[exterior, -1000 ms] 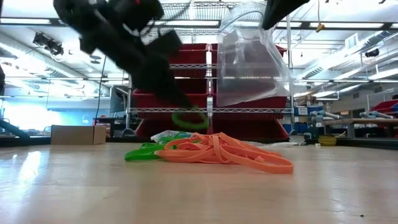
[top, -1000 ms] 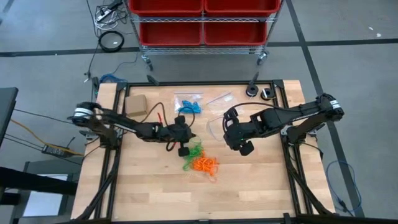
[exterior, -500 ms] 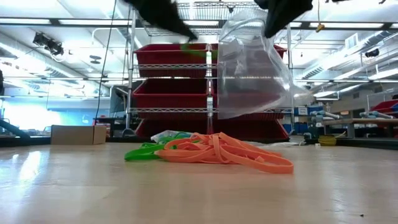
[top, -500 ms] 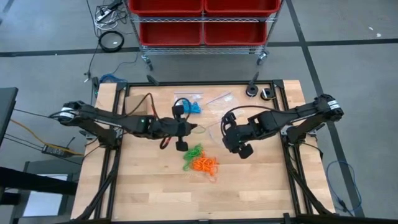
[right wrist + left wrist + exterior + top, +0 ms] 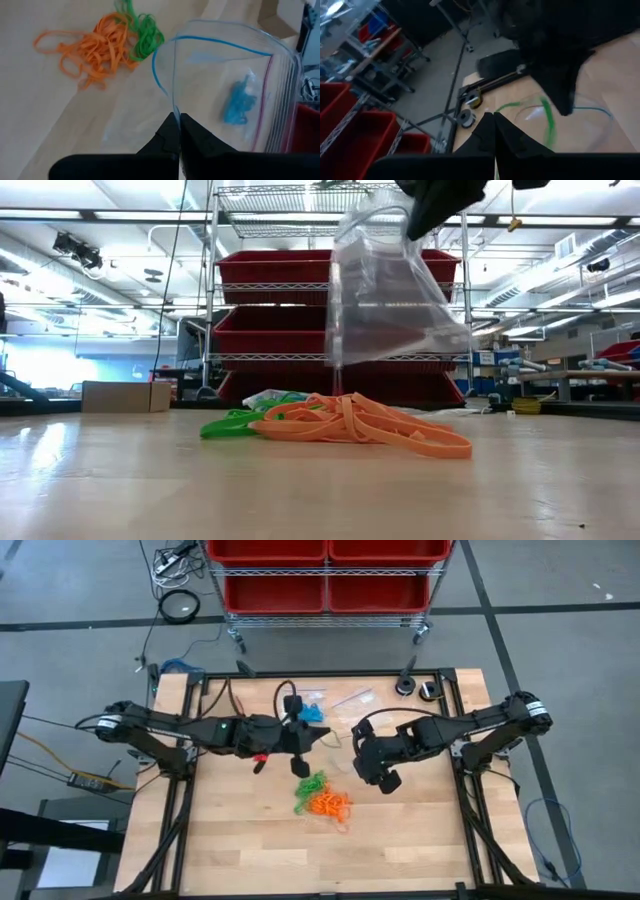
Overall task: Sort rubber bands
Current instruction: Put the green rubber band into the bottom transparent zip bag
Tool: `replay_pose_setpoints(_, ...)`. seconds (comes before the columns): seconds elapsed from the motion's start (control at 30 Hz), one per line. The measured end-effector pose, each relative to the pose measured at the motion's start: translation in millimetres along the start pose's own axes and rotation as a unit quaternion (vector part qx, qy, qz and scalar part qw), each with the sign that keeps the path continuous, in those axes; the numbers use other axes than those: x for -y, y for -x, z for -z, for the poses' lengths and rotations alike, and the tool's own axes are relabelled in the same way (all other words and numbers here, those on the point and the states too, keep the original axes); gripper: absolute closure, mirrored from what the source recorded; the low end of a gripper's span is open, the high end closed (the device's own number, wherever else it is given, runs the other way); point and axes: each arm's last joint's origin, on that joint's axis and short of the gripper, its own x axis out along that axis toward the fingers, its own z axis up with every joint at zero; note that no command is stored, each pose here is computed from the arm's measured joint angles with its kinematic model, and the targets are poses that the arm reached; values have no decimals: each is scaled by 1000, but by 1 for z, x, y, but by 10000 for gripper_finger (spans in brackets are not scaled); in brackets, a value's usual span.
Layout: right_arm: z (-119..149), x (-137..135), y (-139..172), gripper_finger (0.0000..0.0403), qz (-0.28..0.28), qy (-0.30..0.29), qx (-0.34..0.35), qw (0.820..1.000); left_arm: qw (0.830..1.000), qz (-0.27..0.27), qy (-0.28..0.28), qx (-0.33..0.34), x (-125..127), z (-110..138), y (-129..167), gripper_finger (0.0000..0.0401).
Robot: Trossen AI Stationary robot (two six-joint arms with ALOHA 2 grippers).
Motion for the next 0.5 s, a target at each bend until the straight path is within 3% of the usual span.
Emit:
replay_pose_setpoints(0.3,-3,6,-1,403,6,-2,27,1000,997,37,-46,-56,23,8,-35,401)
replay_pose_setpoints(0.5,-3,5,-1,403,4,-3,23,1000,994,47,-66,-75,28,10,-41,395)
